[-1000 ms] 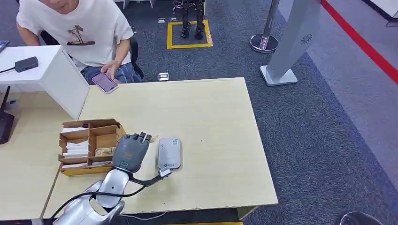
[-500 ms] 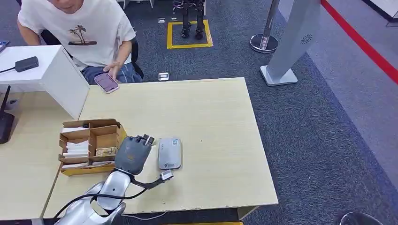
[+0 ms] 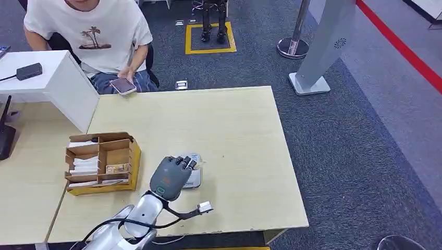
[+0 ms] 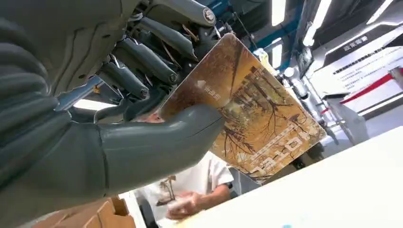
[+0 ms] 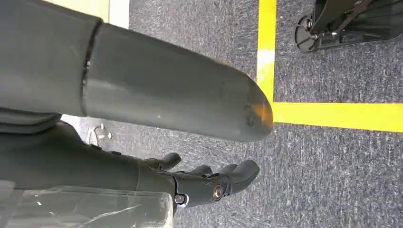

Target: Pass the card to the sensor for recognition and then transmit it.

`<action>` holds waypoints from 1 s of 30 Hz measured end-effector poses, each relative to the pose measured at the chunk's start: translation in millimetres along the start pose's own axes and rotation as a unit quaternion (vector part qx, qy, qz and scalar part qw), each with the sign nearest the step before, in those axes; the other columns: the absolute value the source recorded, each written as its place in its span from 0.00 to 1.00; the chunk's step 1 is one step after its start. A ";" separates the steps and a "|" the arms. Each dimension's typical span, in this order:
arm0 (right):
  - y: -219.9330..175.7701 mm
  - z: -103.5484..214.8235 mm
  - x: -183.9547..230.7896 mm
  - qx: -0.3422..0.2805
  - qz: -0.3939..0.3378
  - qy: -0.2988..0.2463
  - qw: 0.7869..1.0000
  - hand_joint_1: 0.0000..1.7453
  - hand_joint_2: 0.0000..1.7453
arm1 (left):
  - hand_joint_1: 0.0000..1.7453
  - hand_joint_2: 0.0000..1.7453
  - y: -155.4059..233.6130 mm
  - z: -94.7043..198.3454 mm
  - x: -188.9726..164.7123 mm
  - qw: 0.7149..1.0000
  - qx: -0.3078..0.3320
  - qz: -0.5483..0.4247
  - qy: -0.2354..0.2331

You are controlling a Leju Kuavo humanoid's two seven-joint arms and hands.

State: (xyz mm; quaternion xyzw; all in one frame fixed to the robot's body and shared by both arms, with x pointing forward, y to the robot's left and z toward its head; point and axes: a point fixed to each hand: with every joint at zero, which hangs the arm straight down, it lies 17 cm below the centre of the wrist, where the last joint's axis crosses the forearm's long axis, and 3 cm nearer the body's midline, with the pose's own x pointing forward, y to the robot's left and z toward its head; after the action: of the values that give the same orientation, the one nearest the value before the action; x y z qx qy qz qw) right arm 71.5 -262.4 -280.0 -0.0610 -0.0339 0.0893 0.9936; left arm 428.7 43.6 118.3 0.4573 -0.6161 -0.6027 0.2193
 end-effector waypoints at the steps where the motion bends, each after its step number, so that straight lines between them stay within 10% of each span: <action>1: -0.1 0.0 -0.2 0.000 0.003 0.000 1.000 0.00 0.00 | 1.00 1.00 -0.8 0.0 2.4 1.000 -0.001 0.002 0.000; 30: -0.7 -0.1 -1.0 -0.002 0.001 0.002 1.000 0.00 0.00 | 1.00 1.00 -34.1 18.3 -33.9 0.995 -0.052 -0.034 0.073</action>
State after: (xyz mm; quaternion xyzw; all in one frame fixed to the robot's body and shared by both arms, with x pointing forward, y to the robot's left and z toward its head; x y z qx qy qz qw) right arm 70.6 -263.3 -280.1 -0.0633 -0.0316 0.0901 0.9934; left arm 440.3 86.5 92.4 0.5090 -0.5504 -0.6058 0.2666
